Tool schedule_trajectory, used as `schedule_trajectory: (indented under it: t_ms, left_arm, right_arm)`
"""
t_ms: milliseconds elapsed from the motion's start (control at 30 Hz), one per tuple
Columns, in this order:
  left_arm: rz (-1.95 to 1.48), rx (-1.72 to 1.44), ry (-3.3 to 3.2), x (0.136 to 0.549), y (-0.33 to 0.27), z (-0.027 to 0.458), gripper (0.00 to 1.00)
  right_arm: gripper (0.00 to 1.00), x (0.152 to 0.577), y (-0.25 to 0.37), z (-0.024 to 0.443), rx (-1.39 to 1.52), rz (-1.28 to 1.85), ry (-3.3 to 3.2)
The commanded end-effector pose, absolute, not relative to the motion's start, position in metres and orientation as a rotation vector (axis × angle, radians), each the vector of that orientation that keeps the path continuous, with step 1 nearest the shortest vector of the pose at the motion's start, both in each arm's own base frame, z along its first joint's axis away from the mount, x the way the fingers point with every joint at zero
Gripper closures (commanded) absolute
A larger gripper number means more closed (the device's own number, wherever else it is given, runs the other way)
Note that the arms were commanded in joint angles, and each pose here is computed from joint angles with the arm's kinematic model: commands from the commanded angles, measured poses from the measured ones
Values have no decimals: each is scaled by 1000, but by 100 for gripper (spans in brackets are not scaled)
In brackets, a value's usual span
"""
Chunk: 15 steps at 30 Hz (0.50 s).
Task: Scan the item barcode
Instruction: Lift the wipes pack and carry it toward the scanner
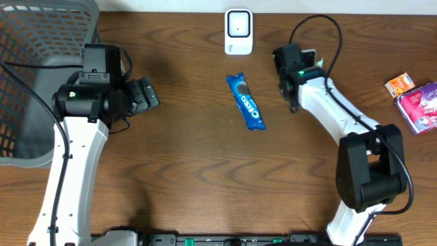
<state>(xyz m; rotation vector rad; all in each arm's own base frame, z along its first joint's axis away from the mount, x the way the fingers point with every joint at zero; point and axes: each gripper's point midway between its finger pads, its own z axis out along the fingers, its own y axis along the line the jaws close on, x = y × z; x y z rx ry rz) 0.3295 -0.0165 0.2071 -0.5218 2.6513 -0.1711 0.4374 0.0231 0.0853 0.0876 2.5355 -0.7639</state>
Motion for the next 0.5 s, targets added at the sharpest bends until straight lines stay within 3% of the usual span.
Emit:
schedule_trajectory:
  t_ms: [0, 300, 467]
  left_arm:
    - [-155, -531, 2647, 331, -14, 208, 2]
    - [-155, -531, 2647, 331, -14, 208, 2]
    - [-155, -531, 2647, 331, -14, 208, 2]
  right_arm:
    - [99, 434, 5, 75, 45, -1033, 2473]
    - [98, 434, 45, 50, -94, -1047, 2456]
    - [71, 434, 84, 49, -168, -963, 2427]
